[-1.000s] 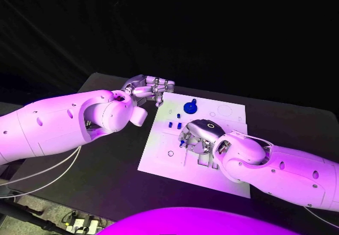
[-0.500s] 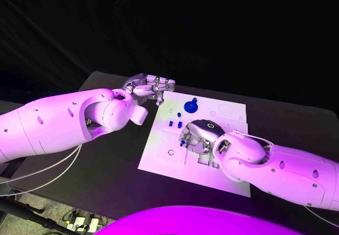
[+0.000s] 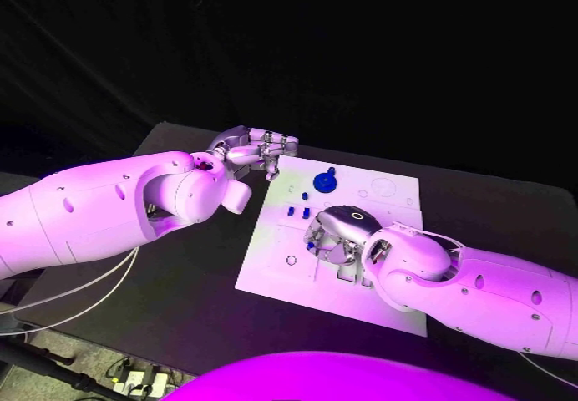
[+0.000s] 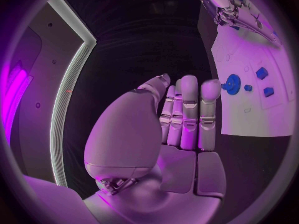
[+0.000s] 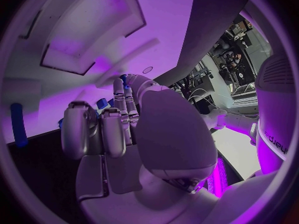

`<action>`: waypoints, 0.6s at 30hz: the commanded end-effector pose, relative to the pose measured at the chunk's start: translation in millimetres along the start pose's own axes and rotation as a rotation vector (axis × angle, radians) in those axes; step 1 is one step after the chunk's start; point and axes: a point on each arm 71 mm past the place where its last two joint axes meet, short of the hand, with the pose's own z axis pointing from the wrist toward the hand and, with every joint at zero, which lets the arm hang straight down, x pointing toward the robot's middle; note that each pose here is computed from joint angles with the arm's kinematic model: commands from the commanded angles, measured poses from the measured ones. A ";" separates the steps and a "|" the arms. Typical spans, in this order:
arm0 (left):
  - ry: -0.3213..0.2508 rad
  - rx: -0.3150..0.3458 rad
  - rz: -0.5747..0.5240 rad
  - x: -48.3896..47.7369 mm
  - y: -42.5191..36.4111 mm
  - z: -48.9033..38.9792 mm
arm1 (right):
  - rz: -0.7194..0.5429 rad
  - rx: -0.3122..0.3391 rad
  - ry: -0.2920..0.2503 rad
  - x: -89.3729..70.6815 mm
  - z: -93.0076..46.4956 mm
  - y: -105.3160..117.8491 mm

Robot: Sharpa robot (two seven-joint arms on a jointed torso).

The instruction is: Assemble the parts on the task board

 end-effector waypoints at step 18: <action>0.031 -0.006 -0.006 3.2 -0.3 0.1 | -0.036 0.030 -0.006 0.0 -5.7 -4.1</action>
